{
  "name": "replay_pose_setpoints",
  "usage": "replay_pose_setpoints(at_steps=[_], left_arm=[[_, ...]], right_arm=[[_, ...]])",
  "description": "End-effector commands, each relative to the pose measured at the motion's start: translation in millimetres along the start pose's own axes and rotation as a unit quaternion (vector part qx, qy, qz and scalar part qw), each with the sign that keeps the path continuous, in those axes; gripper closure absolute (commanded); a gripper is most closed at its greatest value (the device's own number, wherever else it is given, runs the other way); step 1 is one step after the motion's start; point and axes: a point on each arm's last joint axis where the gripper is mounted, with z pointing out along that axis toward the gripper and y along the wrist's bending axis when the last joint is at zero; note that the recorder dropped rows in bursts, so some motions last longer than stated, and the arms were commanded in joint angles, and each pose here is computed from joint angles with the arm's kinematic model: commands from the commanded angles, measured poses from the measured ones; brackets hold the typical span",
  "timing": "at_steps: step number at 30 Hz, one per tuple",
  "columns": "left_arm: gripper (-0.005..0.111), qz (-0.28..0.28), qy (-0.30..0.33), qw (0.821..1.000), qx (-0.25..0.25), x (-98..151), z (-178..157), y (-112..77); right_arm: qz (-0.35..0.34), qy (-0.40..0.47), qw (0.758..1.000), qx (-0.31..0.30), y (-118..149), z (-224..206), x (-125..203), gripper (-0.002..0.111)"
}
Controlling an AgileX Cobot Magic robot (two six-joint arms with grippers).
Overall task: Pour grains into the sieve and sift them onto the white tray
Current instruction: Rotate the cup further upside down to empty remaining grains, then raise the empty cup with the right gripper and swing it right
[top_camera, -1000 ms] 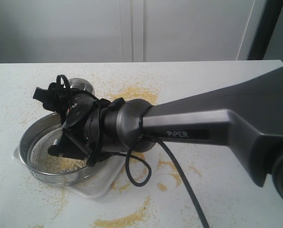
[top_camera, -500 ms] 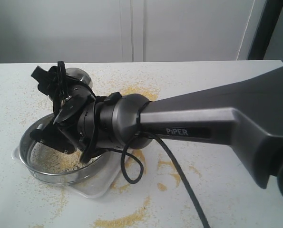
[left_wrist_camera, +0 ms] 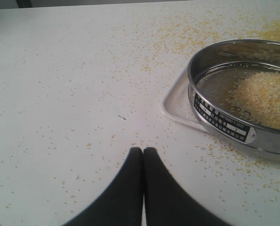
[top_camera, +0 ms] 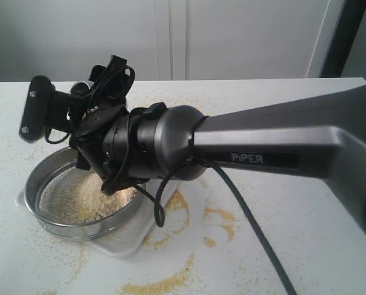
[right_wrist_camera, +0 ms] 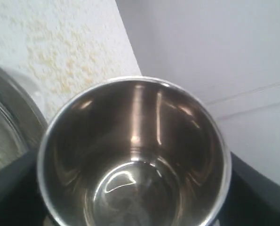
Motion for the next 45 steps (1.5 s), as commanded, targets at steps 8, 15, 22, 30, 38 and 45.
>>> replay_pose_setpoints(at_steps=[8, 15, 22, 30, 38, 45], left_arm=[[0.107, -0.004, -0.001, 1.0, 0.0, 0.6, 0.2, -0.1], [0.107, -0.004, -0.001, 1.0, 0.0, 0.6, 0.2, -0.1], [0.107, -0.004, -0.001, 1.0, 0.0, 0.6, 0.2, -0.1], [0.107, -0.004, -0.001, 1.0, 0.0, 0.6, 0.2, -0.1], [0.107, -0.004, -0.001, 1.0, 0.0, 0.6, 0.2, -0.1], [0.107, -0.004, -0.001, 1.0, 0.0, 0.6, 0.2, -0.1]], right_arm=[[0.224, -0.183, 0.938, -0.191, -45.7, -49.1, -36.2, 0.108], [0.229, -0.25, 0.836, -0.431, -58.4, -72.0, -11.7, 0.108], [0.286, -0.213, 0.852, -0.383, -83.0, -59.1, 9.9, 0.108], [0.29, -0.176, 0.915, -0.217, -121.6, -50.7, 32.4, 0.108], [0.373, -0.085, 0.918, -0.108, -128.0, -47.1, 67.6, 0.108], [0.482, -0.026, 0.872, -0.079, -142.0, -36.5, 116.2, 0.108]])
